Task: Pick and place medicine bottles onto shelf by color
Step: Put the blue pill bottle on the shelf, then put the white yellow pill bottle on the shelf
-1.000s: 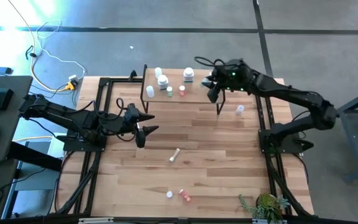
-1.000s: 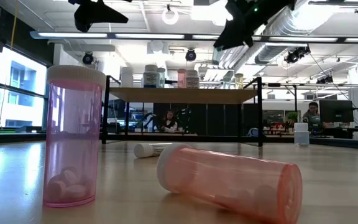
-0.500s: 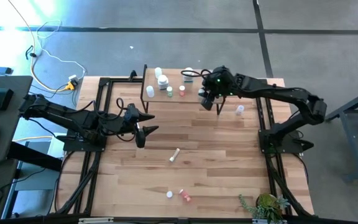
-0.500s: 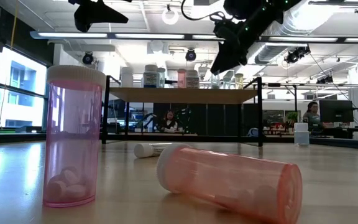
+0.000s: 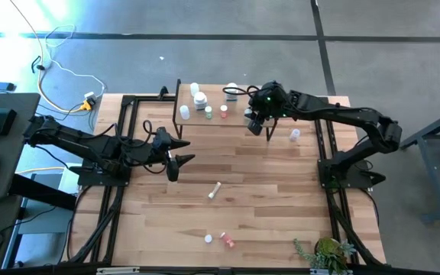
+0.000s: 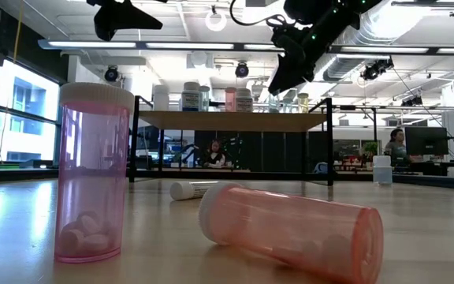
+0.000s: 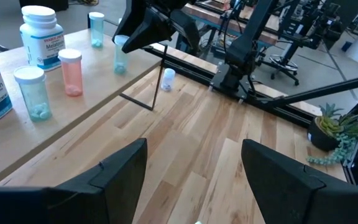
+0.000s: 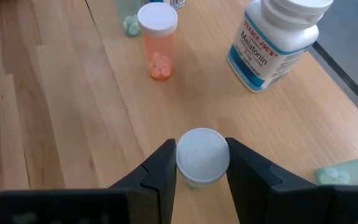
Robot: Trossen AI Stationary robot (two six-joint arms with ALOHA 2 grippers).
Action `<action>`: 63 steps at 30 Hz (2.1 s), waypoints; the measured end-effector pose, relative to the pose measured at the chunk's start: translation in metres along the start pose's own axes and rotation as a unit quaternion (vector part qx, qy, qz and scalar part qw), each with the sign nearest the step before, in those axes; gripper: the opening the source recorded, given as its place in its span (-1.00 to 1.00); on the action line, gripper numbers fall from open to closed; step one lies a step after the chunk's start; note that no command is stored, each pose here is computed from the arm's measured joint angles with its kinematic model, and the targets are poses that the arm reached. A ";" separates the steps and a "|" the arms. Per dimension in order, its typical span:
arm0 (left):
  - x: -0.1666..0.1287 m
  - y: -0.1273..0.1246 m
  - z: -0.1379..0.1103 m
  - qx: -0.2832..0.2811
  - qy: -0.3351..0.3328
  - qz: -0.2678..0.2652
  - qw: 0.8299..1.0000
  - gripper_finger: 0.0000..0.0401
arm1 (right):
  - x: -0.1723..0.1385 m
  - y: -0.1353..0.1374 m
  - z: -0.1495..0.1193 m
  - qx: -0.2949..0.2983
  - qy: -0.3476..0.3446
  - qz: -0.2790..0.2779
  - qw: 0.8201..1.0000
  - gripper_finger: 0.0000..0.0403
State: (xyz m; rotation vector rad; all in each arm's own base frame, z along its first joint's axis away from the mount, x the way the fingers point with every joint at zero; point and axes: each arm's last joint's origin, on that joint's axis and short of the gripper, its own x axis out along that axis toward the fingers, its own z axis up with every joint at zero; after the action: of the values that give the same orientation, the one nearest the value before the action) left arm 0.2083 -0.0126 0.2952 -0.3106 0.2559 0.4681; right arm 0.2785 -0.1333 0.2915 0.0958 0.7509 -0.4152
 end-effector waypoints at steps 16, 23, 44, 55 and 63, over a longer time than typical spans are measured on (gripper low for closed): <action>0.000 -0.001 0.000 0.000 0.004 -0.009 1.000 0.26 | 0.000 0.000 -0.001 0.022 0.007 0.000 1.000 -0.15; 0.000 -0.001 0.000 0.000 0.004 -0.009 1.000 0.27 | -0.010 -0.002 0.013 0.021 -0.016 -0.004 1.000 -0.09; 0.040 -0.025 -0.040 -0.089 0.092 -0.011 0.992 0.33 | -0.058 -0.012 0.056 0.015 -0.043 -0.039 0.998 -0.09; 0.082 -0.046 -0.089 -0.055 0.135 0.000 0.989 0.33 | -0.068 -0.015 0.062 0.019 -0.046 -0.044 0.998 -0.09; 0.100 -0.047 -0.120 -0.028 0.171 0.025 0.985 0.33 | -0.068 -0.015 0.060 0.018 -0.032 -0.043 0.998 -0.09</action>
State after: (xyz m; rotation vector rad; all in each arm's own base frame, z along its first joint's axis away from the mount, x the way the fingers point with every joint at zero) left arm 0.2964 -0.0540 0.1648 -0.4411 0.5861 0.4712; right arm 0.2667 -0.1386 0.3821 0.0837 0.6853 -0.5120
